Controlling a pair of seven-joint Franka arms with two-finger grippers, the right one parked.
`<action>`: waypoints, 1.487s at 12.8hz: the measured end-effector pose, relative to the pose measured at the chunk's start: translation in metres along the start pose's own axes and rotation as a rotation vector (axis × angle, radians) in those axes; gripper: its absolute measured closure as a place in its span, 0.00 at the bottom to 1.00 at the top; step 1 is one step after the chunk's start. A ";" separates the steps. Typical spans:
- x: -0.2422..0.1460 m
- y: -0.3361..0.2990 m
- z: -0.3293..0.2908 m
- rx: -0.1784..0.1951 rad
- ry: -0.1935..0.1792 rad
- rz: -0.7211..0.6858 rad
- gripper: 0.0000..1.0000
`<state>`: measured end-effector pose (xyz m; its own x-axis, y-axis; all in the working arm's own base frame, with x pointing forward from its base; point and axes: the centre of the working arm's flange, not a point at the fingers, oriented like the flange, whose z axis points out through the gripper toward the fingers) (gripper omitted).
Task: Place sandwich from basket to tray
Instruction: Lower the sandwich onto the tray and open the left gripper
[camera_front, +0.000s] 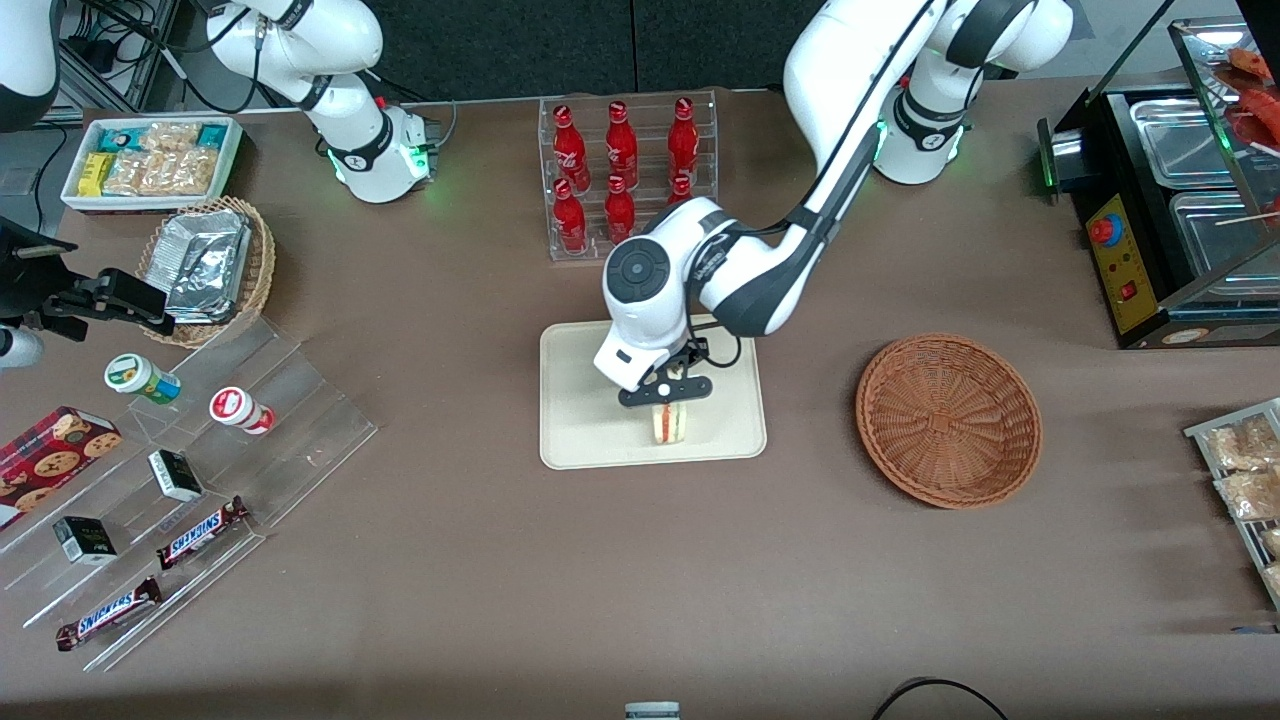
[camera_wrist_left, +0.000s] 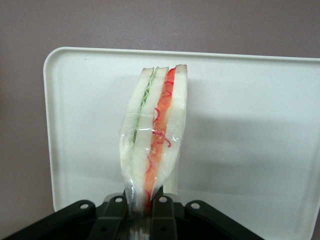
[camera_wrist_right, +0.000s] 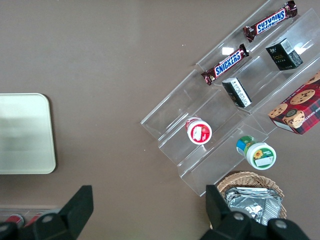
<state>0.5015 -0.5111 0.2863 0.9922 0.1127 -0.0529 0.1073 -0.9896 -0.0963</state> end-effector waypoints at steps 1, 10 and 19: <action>-0.003 0.006 0.006 0.006 0.001 0.004 0.85; -0.025 0.027 0.039 0.041 -0.018 0.041 0.85; -0.019 0.027 0.029 0.028 -0.001 0.034 0.01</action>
<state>0.4835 -0.5378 0.2559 0.9952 0.0793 -0.0577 0.0718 -0.9899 -0.1220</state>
